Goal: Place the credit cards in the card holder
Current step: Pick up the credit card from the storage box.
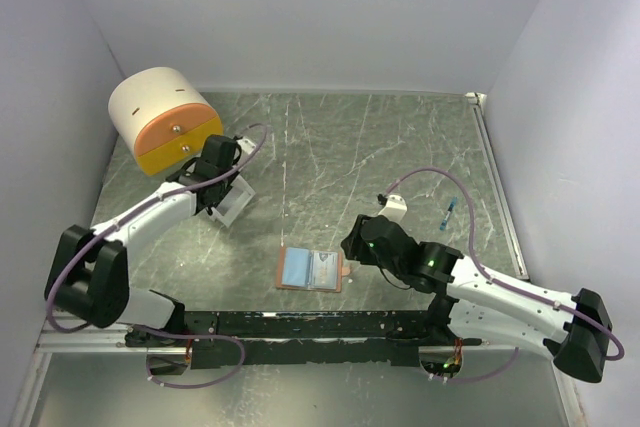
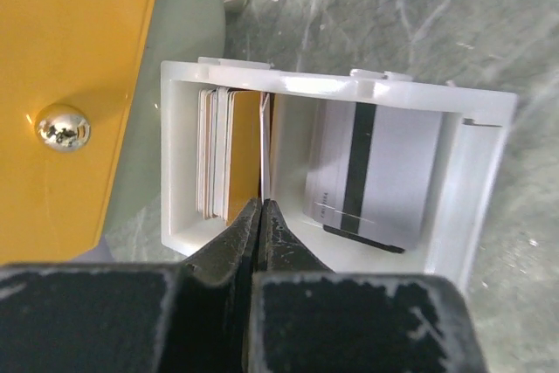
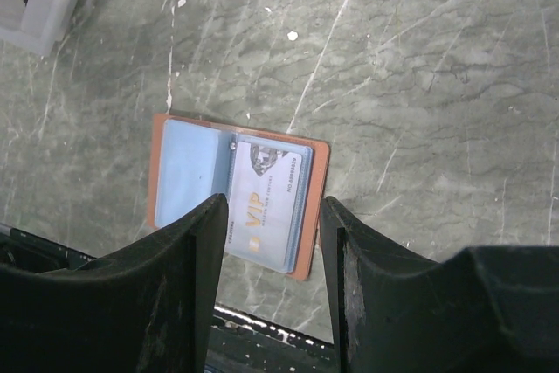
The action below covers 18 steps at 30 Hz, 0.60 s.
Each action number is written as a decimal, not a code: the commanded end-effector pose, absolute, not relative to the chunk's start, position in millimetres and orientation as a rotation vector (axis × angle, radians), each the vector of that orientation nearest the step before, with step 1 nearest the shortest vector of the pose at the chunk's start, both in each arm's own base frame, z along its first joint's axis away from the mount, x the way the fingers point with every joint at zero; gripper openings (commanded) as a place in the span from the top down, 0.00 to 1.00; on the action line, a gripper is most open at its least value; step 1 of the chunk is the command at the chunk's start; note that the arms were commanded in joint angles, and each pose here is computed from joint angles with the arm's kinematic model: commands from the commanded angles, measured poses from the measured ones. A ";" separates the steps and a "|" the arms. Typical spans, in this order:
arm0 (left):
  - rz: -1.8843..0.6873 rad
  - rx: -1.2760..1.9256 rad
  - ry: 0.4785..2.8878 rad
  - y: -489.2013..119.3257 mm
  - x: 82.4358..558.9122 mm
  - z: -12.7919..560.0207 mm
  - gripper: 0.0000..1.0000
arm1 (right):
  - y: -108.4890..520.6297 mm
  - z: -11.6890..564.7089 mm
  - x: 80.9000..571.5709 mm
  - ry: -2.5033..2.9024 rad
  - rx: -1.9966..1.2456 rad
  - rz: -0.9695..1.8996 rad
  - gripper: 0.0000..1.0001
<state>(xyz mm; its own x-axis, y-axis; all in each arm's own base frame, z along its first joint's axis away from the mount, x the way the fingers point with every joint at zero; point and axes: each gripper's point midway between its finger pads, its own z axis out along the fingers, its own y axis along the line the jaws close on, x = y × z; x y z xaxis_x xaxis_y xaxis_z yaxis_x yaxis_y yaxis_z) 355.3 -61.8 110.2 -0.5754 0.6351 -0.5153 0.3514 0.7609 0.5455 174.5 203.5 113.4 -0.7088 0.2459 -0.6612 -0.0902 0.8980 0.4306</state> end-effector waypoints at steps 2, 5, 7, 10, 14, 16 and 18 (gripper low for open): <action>0.229 0.635 2.208 -88.5 342.3 140.0 0.93 | 215.3 128.7 177.6 2.259 0.114 0.644 0.53; 0.082 0.558 2.167 -103.4 335.2 158.6 0.93 | 225.3 139.8 175.7 2.219 0.099 0.744 0.53; -0.028 0.537 2.139 -115.9 329.0 167.9 0.93 | 232.5 150.3 174.3 2.181 0.093 0.823 0.53; -0.141 0.487 2.124 -126.9 320.3 176.8 0.93 | 241.4 165.3 173.7 2.128 0.102 0.920 0.53; -0.299 0.449 2.111 -143.6 306.4 188.1 0.93 | 249.8 174.7 173.0 2.133 0.121 0.967 0.54; -0.384 0.389 2.115 -150.8 300.0 194.8 0.93 | 257.2 177.9 171.4 2.135 0.111 1.005 0.54; -0.504 0.341 2.132 -163.3 290.7 200.2 0.93 | 268.0 182.3 168.9 2.131 0.090 1.066 0.53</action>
<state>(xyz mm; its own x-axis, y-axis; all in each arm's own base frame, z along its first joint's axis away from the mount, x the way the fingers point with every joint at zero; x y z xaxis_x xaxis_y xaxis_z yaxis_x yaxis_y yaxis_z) 311.2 -135.2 186.3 -0.4927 0.2260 -0.8403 0.3967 0.9178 0.0143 170.9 245.5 159.2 -0.7066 0.3437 -0.6185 -0.2038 0.7382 0.6430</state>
